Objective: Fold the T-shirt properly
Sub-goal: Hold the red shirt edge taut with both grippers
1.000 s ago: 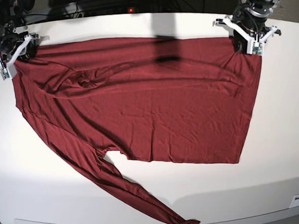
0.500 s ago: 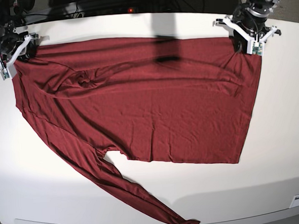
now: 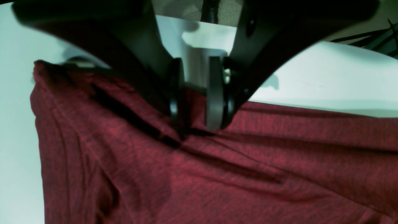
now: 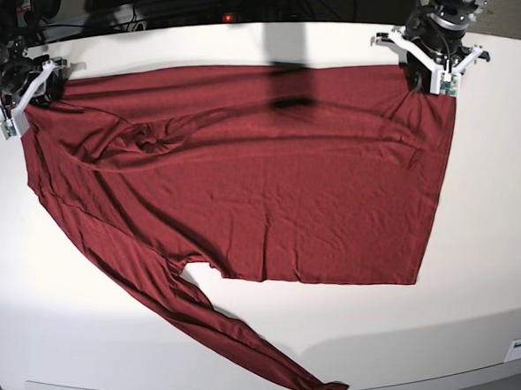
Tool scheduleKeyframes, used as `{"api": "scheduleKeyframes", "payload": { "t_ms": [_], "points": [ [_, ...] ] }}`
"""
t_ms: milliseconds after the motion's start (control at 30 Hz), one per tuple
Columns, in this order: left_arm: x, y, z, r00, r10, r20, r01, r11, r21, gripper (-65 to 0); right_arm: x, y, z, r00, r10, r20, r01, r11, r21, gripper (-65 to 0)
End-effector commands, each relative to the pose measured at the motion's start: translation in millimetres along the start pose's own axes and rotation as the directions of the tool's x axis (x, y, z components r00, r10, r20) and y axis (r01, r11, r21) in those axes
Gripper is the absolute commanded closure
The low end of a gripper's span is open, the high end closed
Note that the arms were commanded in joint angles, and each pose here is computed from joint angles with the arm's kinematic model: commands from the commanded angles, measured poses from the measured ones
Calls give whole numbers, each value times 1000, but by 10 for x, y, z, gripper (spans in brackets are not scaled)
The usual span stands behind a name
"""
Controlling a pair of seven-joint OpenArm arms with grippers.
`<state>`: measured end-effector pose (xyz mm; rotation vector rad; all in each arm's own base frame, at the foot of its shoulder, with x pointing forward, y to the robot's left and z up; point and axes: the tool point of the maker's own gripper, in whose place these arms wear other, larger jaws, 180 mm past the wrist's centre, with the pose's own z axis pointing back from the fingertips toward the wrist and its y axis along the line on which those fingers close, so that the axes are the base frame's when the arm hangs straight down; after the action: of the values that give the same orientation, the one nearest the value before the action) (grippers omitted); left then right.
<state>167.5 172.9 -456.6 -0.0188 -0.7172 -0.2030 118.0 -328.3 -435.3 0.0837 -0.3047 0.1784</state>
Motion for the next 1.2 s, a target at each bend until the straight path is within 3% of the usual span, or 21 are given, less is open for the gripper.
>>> {"api": "scheduleKeyframes", "payload": {
  "t_ms": [0,1033,1167],
  "points": [
    [-603,-20,112,969,-19,-246,20,1000,0,-140,-192,-87,37,996,19,-93,-22,999,-35,-121],
    [-734,-64,206,957,-19,-291,18,1000,-8,-140,-266,-88,46,991,18,-133,-22,999,-35,-121],
    [-623,-129,276,966,-22,-258,18,1000,-19,-140,-311,-88,52,987,17,-157,-23,999,-35,-121]
  ]
}}
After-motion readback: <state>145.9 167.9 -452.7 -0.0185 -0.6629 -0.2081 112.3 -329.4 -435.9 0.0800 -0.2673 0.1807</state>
